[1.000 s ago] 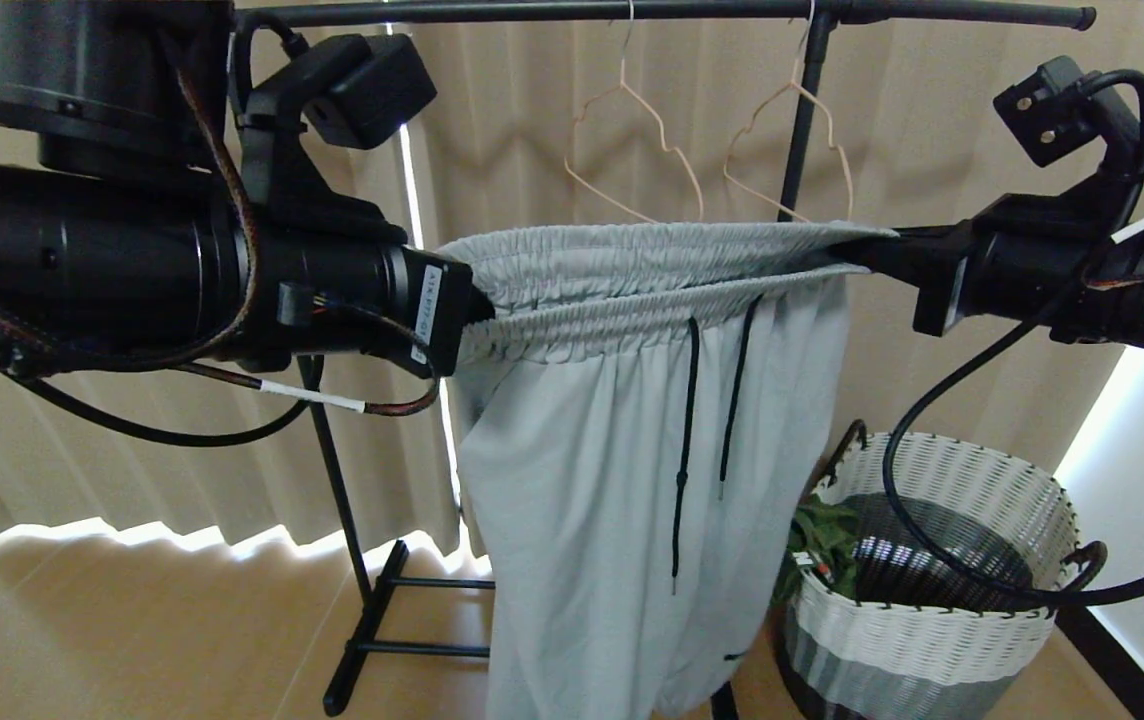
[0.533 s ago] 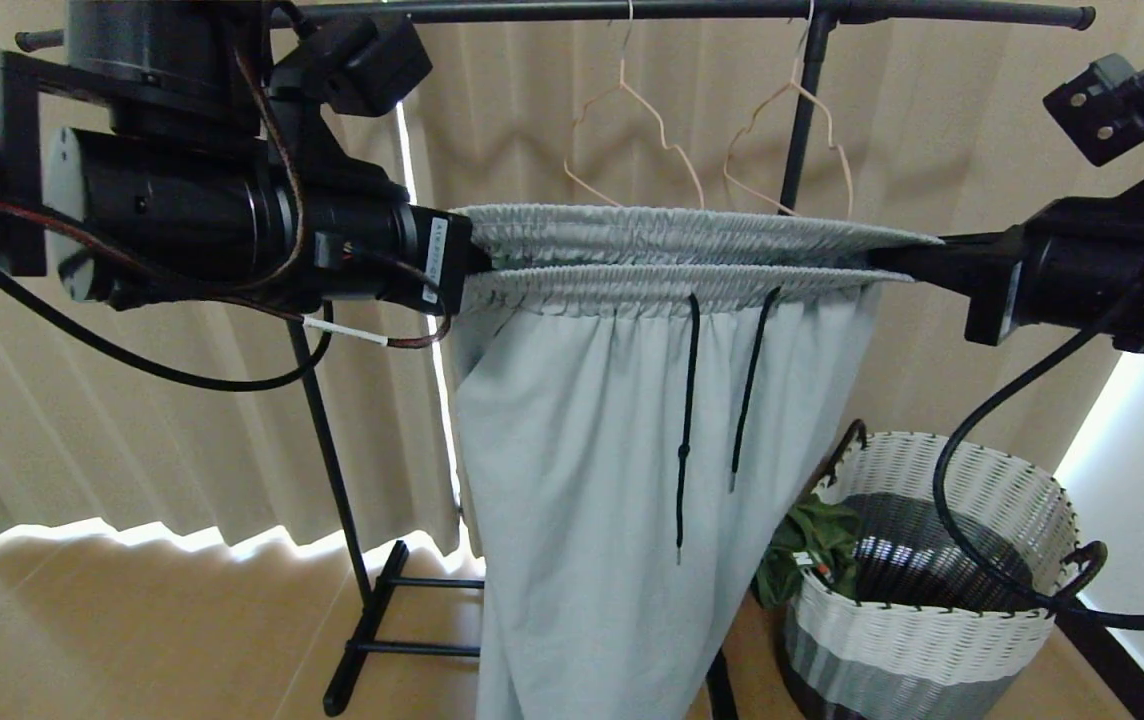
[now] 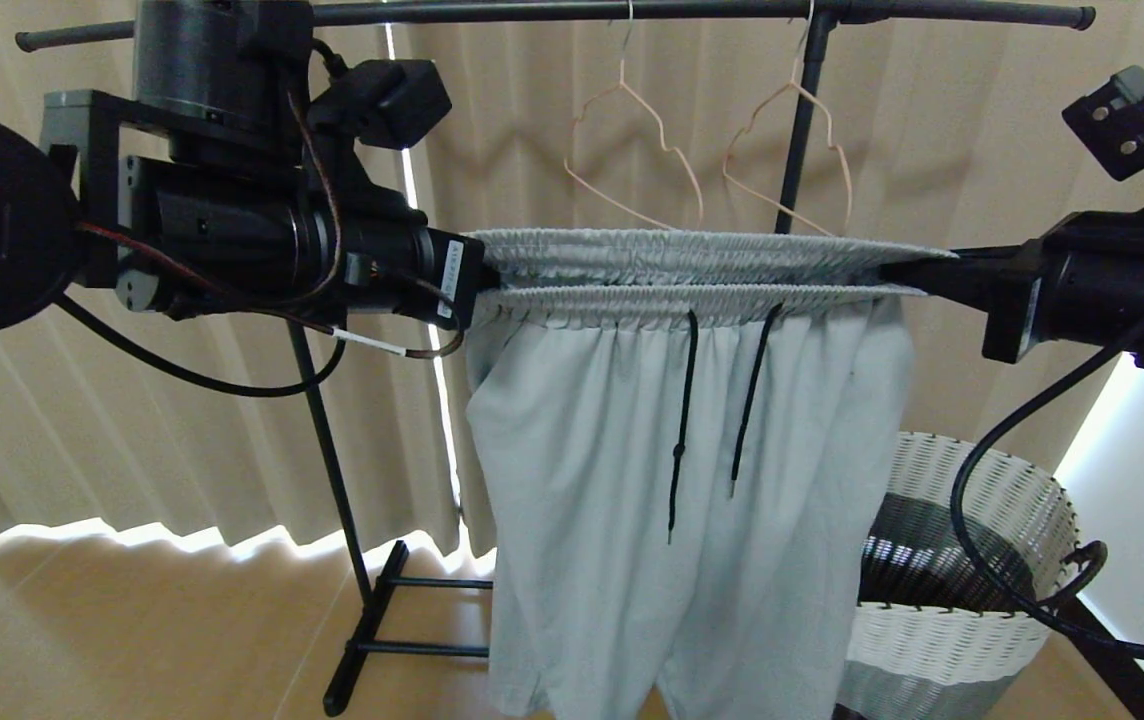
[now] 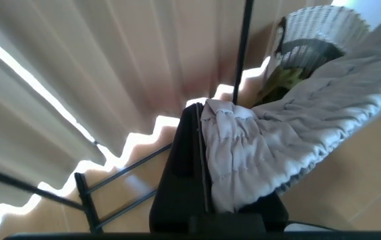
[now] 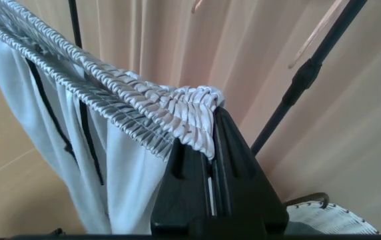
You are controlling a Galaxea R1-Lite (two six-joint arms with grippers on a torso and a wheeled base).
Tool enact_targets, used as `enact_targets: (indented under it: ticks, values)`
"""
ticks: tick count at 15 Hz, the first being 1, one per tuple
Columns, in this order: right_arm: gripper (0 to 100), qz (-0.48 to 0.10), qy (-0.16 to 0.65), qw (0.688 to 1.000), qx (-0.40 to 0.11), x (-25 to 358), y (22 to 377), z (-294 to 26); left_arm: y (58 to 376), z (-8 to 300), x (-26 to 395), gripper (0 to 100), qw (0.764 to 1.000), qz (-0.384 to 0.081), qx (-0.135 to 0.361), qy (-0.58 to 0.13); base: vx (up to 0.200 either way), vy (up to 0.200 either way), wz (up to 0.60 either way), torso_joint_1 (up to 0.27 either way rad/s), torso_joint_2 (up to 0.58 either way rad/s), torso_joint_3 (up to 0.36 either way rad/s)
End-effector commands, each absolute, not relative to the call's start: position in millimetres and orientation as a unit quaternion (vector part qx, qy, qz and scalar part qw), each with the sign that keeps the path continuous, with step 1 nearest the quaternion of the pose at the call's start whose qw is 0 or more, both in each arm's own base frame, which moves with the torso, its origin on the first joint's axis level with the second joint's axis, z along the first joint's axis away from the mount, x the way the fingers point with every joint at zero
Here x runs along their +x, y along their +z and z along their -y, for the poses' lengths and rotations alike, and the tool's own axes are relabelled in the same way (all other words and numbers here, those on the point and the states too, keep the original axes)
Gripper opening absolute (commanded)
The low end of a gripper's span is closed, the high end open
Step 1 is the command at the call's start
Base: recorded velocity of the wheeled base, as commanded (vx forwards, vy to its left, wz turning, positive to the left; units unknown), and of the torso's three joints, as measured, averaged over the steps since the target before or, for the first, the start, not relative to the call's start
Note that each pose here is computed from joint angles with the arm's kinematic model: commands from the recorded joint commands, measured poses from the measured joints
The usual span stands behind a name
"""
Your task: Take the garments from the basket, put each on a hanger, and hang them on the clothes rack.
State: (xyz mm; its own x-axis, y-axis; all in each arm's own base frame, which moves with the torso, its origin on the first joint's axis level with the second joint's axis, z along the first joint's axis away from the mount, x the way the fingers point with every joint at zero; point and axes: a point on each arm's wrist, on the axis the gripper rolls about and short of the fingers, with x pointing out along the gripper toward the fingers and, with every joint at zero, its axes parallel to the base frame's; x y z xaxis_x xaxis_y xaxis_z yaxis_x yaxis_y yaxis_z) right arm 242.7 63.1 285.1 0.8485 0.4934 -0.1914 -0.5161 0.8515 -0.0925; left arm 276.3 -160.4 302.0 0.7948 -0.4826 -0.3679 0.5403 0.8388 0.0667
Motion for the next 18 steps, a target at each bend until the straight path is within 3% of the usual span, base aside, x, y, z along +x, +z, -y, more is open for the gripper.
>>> enact_targets:
  ticks: [1, 8, 16, 17, 18]
  values:
    - [0, -0.083, 0.264, 0.959, -0.070, 242.6, 284.0, -63.1, 298.5, 160.9, 276.5, 0, 0.943, -0.177, 0.087, -0.267, 0.000, 0.000, 0.00, 0.000, 0.00, 0.000]
    - [0, -0.078, 0.267, 0.958, -0.070, 242.8, 284.8, -64.4, 303.6, 158.4, 271.1, 0, 0.946, -0.168, 0.087, -0.262, 0.000, 0.000, 0.00, 0.000, 0.00, 0.000]
    - [0, -0.065, 0.270, 0.958, -0.070, 242.5, 290.7, -65.2, 332.7, 153.9, 250.7, 0, 0.953, -0.095, 0.081, -0.275, 0.000, 0.000, 0.00, 0.000, 0.00, 0.000]
    - [100, -0.063, 0.270, 0.958, -0.070, 241.7, 290.3, -65.0, 329.3, 154.2, 251.2, 0, 0.953, -0.098, 0.085, -0.274, 0.000, 0.000, 0.00, 0.000, 0.00, 0.000]
    - [100, -0.064, 0.270, 0.958, -0.070, 240.8, 289.8, -64.8, 324.5, 154.4, 251.6, 0, 0.952, -0.106, 0.088, -0.275, 0.000, 0.000, 0.00, 0.000, 0.00, 0.000]
